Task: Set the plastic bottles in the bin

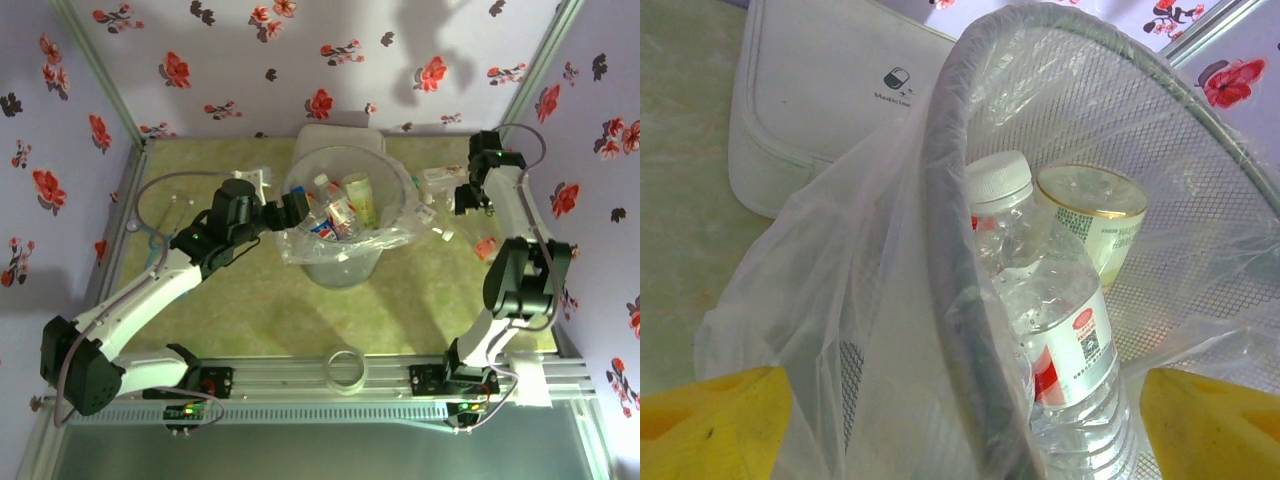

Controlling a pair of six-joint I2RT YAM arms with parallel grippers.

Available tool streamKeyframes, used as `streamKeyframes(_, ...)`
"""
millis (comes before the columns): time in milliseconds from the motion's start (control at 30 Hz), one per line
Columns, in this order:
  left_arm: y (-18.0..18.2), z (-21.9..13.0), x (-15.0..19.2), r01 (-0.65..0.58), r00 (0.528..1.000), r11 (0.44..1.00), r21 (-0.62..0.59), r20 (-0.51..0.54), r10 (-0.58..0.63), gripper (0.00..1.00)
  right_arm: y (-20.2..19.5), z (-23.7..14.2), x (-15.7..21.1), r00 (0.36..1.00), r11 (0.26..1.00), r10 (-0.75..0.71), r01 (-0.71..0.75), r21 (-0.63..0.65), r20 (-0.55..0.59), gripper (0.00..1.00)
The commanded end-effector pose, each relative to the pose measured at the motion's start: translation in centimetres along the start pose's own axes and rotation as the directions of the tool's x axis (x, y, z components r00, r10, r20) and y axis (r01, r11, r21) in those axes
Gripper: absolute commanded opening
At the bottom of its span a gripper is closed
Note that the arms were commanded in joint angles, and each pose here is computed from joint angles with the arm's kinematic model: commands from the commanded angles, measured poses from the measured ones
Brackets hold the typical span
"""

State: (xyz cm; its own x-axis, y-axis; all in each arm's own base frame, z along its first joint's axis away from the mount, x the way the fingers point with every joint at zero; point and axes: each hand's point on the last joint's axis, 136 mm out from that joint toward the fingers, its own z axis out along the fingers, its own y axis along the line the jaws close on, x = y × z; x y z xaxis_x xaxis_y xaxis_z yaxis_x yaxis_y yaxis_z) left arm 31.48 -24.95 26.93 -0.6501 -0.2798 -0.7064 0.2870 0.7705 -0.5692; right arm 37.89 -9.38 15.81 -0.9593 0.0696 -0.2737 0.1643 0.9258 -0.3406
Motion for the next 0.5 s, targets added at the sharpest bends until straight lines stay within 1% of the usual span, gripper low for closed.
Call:
streamKeyframes(0,0.6,-0.9,0.2,-0.027,1.0,1.0,-0.014,-0.008,0.027,0.91,1.0,1.6,1.0,0.992,0.993,-0.078,0.069,-0.093,-0.095,0.92)
streamKeyframes(100,1.0,-1.0,0.2,-0.024,1.0,0.999,-0.022,-0.008,0.023,0.91,2.1,3.4,0.7,0.99,0.99,-0.087,0.074,-0.12,-0.107,0.89)
streamKeyframes(133,1.1,-1.0,0.2,-0.022,1.0,0.999,-0.026,-0.01,0.021,0.91,2.3,3.9,0.4,0.993,0.991,-0.069,0.057,-0.122,-0.099,0.88)
streamKeyframes(233,1.2,-1.1,0.1,-0.017,1.0,0.999,-0.028,-0.007,0.017,0.91,2.9,5.1,-0.9,0.999,0.991,-0.018,0.013,-0.131,-0.031,0.82)
streamKeyframes(333,1.3,-1.1,0.1,-0.016,1.0,0.999,-0.03,-0.006,0.016,0.91,3.8,6.4,-1.2,1.0,0.988,-0.005,0.001,-0.155,-0.023,0.81)
streamKeyframes(467,1.5,-1.2,0.0,-0.013,1.0,0.999,-0.035,-0.007,0.013,0.91,5.0,8.2,-1.0,0.999,0.983,-0.005,-0.003,-0.181,-0.047,0.81)
